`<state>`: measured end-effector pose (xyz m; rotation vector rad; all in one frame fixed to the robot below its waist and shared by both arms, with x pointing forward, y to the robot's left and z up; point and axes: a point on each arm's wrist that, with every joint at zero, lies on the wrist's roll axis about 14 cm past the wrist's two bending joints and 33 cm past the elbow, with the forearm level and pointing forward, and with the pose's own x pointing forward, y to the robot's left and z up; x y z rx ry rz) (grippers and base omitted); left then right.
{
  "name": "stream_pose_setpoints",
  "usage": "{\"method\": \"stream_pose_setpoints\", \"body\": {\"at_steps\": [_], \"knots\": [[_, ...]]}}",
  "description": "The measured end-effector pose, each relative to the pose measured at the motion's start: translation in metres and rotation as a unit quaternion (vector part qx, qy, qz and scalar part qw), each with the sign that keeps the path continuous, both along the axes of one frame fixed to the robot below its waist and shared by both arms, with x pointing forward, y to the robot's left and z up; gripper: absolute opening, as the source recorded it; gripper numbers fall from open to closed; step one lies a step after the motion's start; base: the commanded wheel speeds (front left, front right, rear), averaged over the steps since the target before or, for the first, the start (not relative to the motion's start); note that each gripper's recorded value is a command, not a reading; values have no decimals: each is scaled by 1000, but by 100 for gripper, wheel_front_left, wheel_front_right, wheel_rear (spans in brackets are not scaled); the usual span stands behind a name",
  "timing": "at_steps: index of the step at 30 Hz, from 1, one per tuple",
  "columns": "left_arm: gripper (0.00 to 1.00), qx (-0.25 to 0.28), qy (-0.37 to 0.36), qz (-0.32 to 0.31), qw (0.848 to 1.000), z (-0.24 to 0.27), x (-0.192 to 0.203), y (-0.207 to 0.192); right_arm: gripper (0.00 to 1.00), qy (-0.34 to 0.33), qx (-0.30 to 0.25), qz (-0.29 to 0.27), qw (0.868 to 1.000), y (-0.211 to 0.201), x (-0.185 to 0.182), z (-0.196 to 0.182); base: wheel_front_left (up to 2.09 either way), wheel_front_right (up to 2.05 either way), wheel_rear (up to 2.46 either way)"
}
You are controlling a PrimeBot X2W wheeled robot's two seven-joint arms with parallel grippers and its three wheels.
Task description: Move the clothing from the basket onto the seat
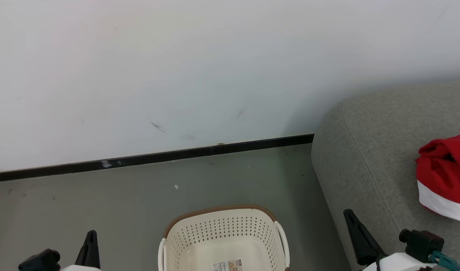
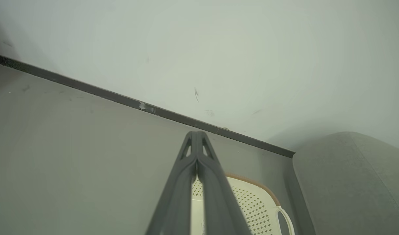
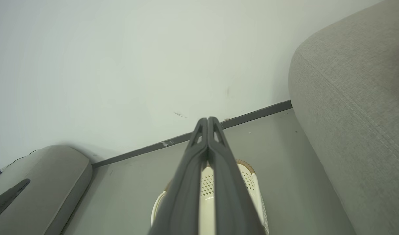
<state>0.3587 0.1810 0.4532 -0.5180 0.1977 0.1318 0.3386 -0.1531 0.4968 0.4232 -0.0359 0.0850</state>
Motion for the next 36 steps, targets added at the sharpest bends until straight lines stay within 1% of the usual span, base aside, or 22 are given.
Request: {"method": "stream_pose_setpoints", "body": {"at_steps": [7, 16, 18, 23, 27, 36], "knots": [[0, -46, 8, 7, 999, -3, 1, 2, 0, 17, 52, -9, 998, -7, 3, -5, 0, 0, 0], [0, -107, 13, 15, 994, -5, 1, 4, 0, 30, 117, -22, 992, -17, 5, -9, 0, 0, 0], [0, -132, 14, 16, 991, -5, 1, 1, 0, 41, 138, -23, 989, -19, 5, -12, 0, 0, 0], [0, -165, 14, 20, 986, -5, 1, 2, 0, 52, 177, -28, 983, -21, 6, -17, 0, 0, 0], [0, -191, 9, 22, 981, -2, 2, 2, 0, 47, 205, -28, 977, -23, 12, -11, 0, 0, 0], [0, -254, 4, 25, 967, 1, 3, 0, 0, 56, 270, -41, 960, -32, 14, -15, 0, 0, 0]]}}
